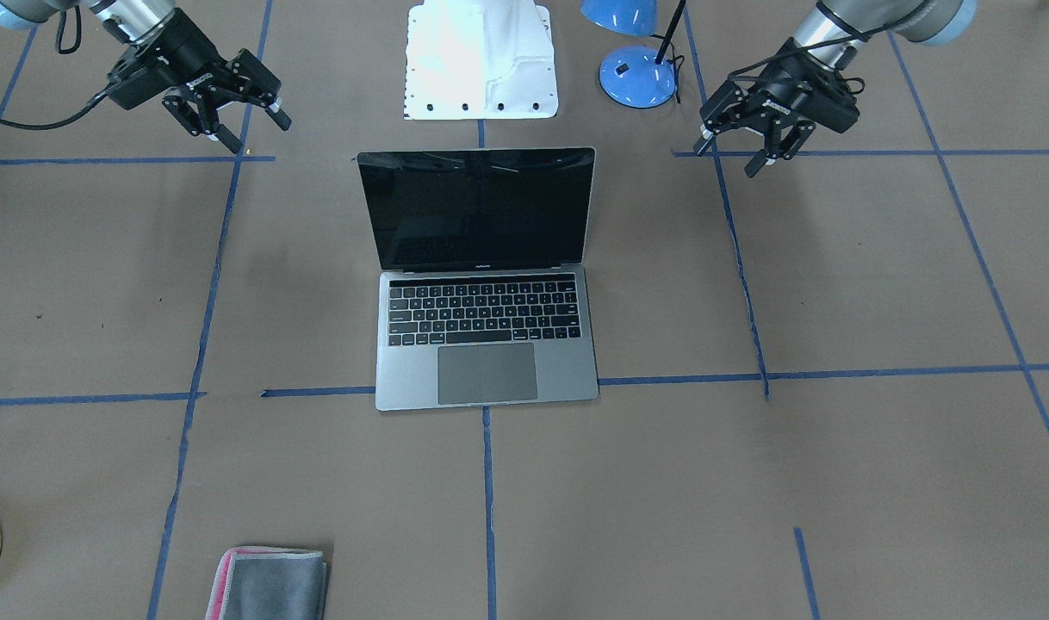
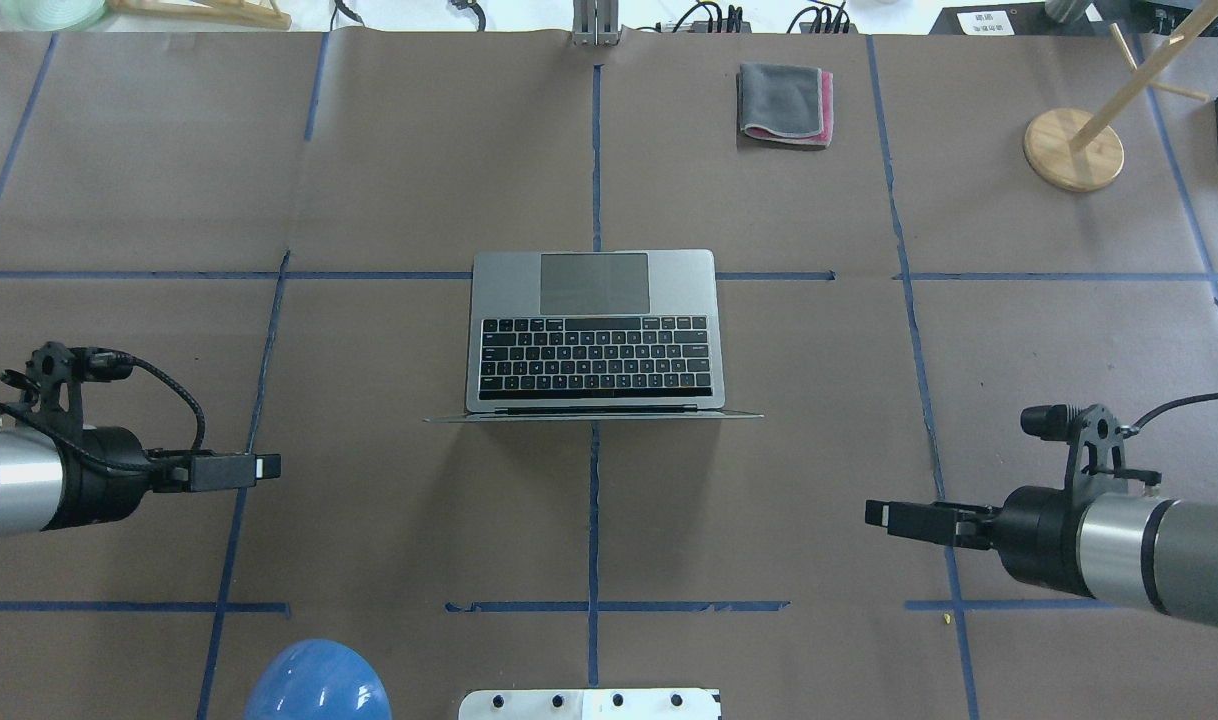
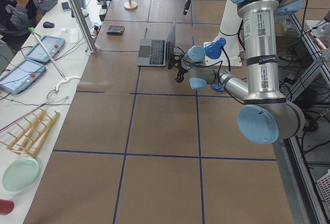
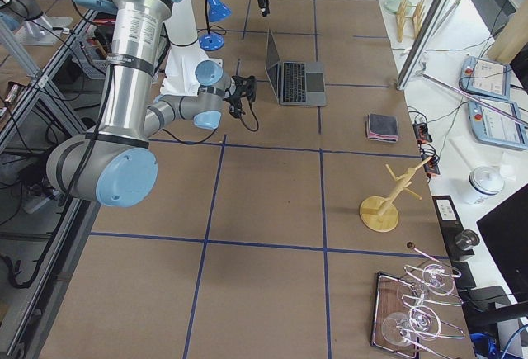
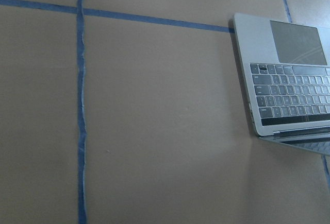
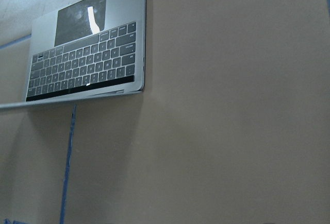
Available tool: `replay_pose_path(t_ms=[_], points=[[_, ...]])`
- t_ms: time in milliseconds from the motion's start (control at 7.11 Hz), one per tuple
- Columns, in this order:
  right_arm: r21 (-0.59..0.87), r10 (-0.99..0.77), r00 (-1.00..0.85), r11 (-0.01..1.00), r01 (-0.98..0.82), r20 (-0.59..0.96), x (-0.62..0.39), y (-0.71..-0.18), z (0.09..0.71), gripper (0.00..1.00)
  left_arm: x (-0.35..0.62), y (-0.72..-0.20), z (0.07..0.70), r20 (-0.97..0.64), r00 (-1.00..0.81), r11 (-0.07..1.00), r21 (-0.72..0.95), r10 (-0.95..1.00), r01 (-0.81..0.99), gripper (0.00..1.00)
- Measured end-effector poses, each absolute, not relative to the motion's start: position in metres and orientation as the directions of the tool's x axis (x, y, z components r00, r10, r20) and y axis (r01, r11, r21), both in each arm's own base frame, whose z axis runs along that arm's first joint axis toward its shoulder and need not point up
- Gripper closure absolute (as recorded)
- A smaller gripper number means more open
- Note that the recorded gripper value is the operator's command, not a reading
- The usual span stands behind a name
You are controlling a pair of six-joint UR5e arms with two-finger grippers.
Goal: Close laptop
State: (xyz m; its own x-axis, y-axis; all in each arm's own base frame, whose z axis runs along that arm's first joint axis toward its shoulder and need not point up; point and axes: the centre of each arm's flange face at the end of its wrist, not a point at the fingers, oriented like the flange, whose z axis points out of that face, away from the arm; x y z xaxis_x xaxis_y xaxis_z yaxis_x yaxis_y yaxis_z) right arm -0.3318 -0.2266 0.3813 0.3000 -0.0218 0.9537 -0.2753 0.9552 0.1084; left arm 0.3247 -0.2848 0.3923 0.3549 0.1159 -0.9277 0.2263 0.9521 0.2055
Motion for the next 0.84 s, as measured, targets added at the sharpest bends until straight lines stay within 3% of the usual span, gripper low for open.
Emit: replay_pose_path(t_ms=[141, 281, 422, 844], points=[[0.115, -0.023, 0.282, 0.942, -0.315, 0.959, -0.348, -0.207, 0.373, 0.62, 0.341, -0.271, 0.387, -0.932, 0.347, 0.948, 0.2, 0.106, 0.246, 0.48], [0.095, -0.008, 0.24, 0.929, -0.358, 0.971, -0.362, -0.193, 0.358, 0.79, 0.355, -0.262, 0.378, -0.941, 0.327, 0.945, 0.181, 0.087, 0.271, 0.79], [0.076, 0.003, 0.196, 0.917, -0.393, 0.981, -0.372, -0.188, 0.343, 0.89, 0.366, -0.26, 0.366, -0.95, 0.303, 0.944, 0.162, 0.071, 0.287, 0.88], [0.048, 0.007, 0.107, 0.865, -0.5, 0.994, -0.412, -0.194, 0.309, 0.96, 0.4, -0.265, 0.316, -0.964, 0.26, 0.943, 0.143, 0.064, 0.301, 0.92]])
